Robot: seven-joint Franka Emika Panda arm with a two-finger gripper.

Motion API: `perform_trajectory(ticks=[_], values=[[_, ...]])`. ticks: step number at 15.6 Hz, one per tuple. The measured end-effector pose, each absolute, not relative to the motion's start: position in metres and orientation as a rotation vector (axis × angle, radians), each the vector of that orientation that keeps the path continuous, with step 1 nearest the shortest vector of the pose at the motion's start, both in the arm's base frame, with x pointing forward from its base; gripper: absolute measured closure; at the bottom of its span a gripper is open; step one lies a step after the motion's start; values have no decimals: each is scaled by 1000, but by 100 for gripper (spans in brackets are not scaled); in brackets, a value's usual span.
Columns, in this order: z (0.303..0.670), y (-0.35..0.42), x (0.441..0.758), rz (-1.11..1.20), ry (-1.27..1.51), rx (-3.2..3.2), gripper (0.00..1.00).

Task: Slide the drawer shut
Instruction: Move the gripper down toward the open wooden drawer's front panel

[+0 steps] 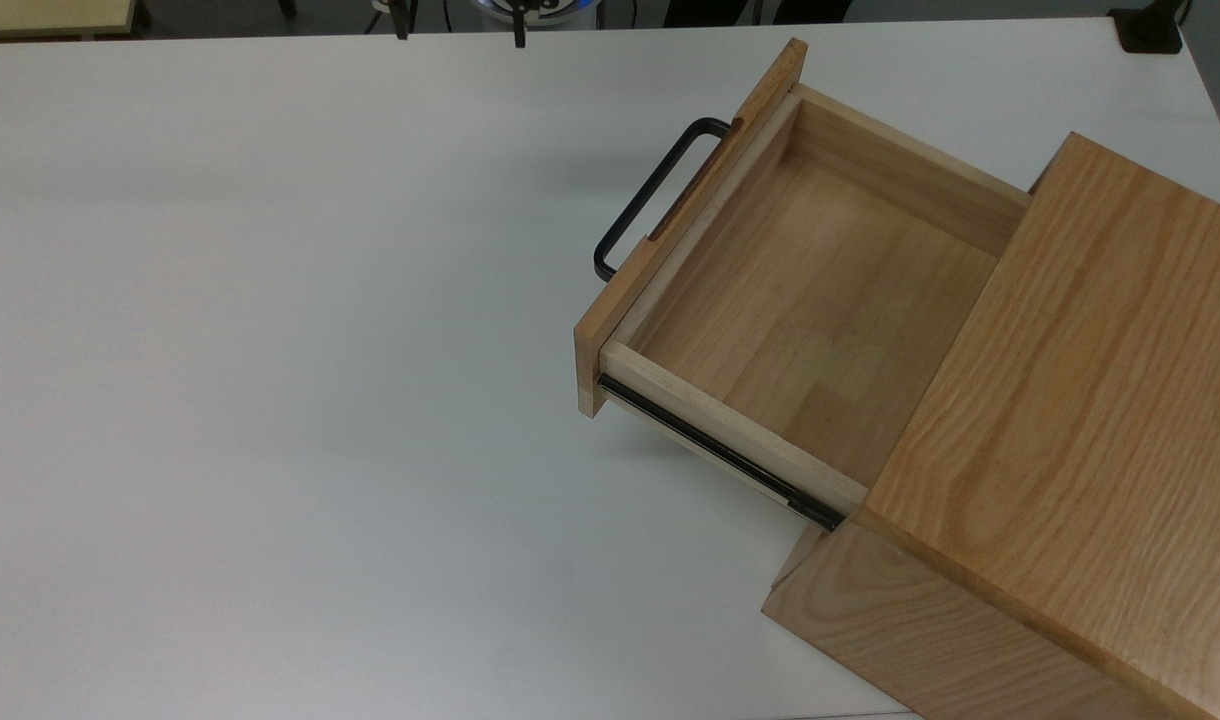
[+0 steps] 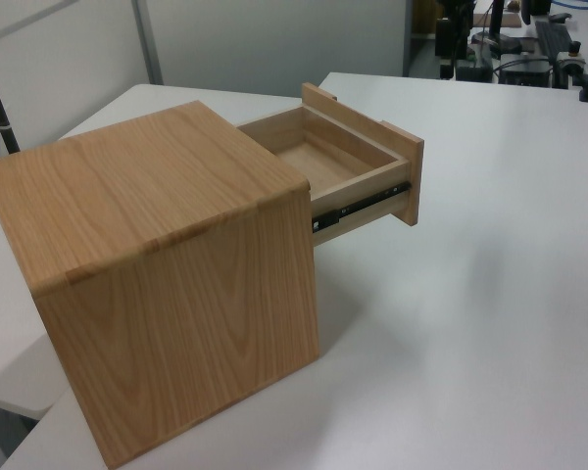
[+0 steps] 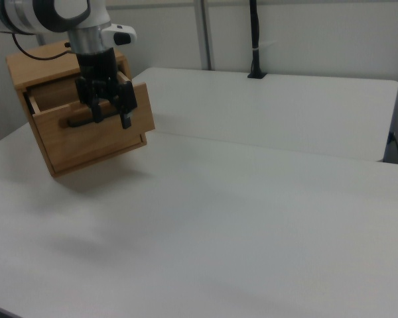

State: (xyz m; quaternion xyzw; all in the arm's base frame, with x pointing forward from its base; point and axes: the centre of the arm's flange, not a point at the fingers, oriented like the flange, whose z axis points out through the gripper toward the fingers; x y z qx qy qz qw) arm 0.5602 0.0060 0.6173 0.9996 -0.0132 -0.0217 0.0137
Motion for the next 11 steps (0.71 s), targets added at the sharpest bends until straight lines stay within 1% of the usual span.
perform_trajectory(ticks=[1,4,5,6,8,11], values=[[617,5,560,-68,-44,3117,19],[618,5,561,-59,-50,3137,54],[619,6,562,-38,-51,3143,63],[620,6,564,-16,-51,3148,76],[615,7,571,13,-52,3160,97],[596,10,589,44,-34,3185,99]])
